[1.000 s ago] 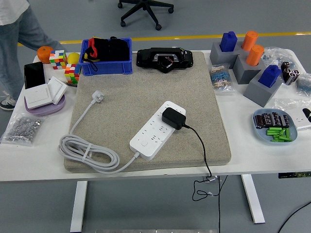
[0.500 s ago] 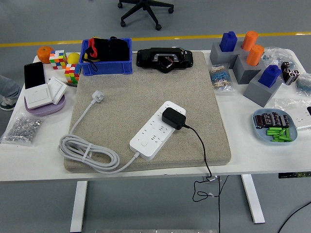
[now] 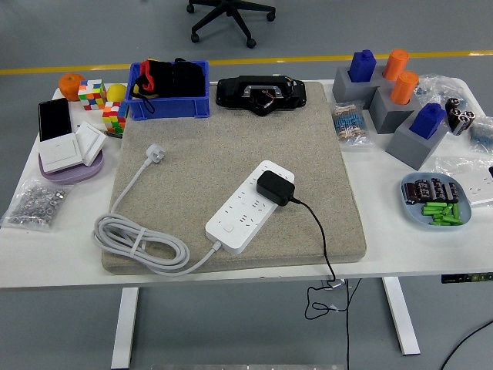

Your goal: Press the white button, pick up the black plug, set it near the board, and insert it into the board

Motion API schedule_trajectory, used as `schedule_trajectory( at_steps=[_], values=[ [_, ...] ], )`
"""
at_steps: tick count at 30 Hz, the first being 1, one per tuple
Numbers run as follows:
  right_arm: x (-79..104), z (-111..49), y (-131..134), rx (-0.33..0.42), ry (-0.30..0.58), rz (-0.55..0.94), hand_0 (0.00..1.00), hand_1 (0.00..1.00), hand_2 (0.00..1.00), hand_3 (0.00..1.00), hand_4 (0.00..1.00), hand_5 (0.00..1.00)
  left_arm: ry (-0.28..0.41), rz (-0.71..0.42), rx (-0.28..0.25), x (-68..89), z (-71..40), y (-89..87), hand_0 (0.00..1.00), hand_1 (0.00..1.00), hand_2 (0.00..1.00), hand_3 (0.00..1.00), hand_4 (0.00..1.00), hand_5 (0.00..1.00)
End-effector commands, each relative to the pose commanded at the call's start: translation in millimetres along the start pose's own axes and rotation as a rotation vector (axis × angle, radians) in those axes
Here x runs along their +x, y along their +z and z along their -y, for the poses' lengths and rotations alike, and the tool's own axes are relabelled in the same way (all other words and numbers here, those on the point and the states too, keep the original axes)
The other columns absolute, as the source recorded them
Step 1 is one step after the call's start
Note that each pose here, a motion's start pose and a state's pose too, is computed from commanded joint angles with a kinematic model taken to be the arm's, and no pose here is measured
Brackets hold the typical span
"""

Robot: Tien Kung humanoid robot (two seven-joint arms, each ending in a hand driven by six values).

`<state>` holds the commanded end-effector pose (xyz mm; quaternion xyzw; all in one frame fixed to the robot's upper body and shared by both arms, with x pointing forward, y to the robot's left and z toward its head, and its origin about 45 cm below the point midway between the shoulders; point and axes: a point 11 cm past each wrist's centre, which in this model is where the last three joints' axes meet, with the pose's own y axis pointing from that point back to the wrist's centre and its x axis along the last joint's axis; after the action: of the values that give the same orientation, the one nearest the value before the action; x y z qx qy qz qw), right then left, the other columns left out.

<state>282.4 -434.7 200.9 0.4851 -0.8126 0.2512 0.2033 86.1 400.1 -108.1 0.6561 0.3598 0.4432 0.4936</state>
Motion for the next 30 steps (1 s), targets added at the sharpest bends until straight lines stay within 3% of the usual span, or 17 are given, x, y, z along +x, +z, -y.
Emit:
schedule_trajectory(
  at_steps=[17,18,23,24,28,29,30],
  values=[
    [-10.7,-4.0,5.1,-0.036,-0.045,0.033,0.815,0.781,0.724,0.734,0.998,0.421,-0.002,-0.001,0.008,-0.3,0.9,-4.4,0.696,0.668,0.646,0.648,0.558,0.176],
    [-12.1,-4.0,5.1,-0.039,-0.053,0.033,0.811,0.771,0.761,0.798,0.998,0.432,-0.002,-0.001,0.009,-0.5,0.9,-4.6,0.695,0.668,0.646,0.648,0.557,0.175],
    [-11.9,-4.0,-3.8,0.014,-0.032,0.070,0.811,0.771,0.761,0.798,0.998,0.432,-0.004,-0.001,0.010,-1.1,1.2,-5.8,0.695,0.668,0.646,0.648,0.557,0.175],
    [-11.9,-4.0,-5.0,0.022,-0.031,0.072,0.468,0.222,0.265,0.749,0.998,0.435,-0.005,-0.001,0.011,-1.2,1.2,-6.1,0.695,0.668,0.645,0.648,0.557,0.175],
    [-12.0,-4.4,-2.8,0.012,-0.040,0.065,0.468,0.222,0.265,0.749,0.998,0.435,-0.007,-0.003,0.013,-1.8,1.5,-7.3,0.695,0.668,0.645,0.648,0.557,0.175],
    [-12.2,-4.7,-1.7,0.006,-0.043,0.063,0.796,0.798,0.782,0.796,0.998,0.433,-0.007,-0.004,0.013,-2.0,1.7,-7.8,0.695,0.668,0.645,0.648,0.556,0.177],
    [-12.4,-4.8,-0.8,0.000,-0.046,0.060,0.796,0.798,0.782,0.796,0.998,0.433,-0.008,-0.005,0.014,-2.2,1.8,-8.2,0.695,0.668,0.645,0.648,0.556,0.177]
  ],
)
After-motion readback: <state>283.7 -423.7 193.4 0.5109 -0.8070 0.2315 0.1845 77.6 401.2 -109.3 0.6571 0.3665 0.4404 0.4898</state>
